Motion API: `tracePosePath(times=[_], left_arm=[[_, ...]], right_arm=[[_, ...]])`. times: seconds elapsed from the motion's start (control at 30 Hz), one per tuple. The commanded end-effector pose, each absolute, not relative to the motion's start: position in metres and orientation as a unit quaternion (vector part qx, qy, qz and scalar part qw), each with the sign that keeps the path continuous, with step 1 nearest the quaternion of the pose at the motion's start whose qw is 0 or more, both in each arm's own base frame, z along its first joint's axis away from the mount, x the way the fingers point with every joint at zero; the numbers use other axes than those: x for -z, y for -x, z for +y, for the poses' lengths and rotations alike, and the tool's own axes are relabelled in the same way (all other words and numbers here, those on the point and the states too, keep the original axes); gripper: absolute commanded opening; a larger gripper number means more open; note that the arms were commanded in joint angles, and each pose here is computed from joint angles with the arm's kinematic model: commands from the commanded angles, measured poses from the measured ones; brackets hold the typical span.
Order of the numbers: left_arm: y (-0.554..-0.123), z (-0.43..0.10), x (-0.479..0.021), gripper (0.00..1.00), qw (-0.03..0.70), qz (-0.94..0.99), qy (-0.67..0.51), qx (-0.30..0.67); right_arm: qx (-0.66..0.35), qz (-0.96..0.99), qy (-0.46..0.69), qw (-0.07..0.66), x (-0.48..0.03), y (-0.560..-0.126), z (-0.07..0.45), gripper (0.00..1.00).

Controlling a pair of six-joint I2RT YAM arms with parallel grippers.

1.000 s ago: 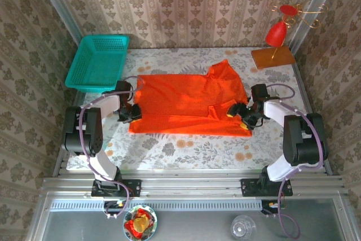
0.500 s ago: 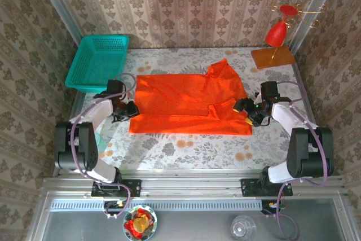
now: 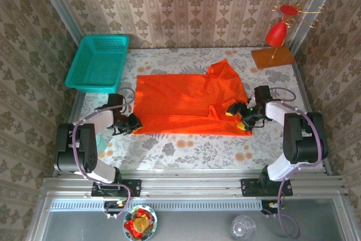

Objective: Fold the inside-out t-shirt

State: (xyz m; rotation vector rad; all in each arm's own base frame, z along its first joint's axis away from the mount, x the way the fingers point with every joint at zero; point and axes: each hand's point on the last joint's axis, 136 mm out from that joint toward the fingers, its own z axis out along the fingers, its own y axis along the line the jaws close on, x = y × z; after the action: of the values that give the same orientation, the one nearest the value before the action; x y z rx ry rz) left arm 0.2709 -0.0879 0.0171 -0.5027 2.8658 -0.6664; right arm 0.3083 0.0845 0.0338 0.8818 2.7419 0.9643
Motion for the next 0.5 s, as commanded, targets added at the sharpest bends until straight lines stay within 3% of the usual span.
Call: tracePosePath(times=[0.0, 0.13, 0.47], left_arm=[[-0.240, -0.077, 0.003, 0.21, 0.046, 0.955, 0.218, 0.196], [-0.219, -0.071, 0.002, 0.16, 0.047, 0.950, 0.246, 0.189], [-0.183, -0.069, -0.017, 0.16, 0.068, 0.938, 0.278, 0.198]], right_arm=[[-0.277, 0.896, -0.346, 0.015, -0.008, -0.277, 0.075, 0.82], [-0.261, 0.891, -0.372, 0.007, -0.003, -0.253, 0.072, 0.82], [-0.261, 0.890, -0.372, 0.008, -0.012, -0.207, 0.076, 0.82]])
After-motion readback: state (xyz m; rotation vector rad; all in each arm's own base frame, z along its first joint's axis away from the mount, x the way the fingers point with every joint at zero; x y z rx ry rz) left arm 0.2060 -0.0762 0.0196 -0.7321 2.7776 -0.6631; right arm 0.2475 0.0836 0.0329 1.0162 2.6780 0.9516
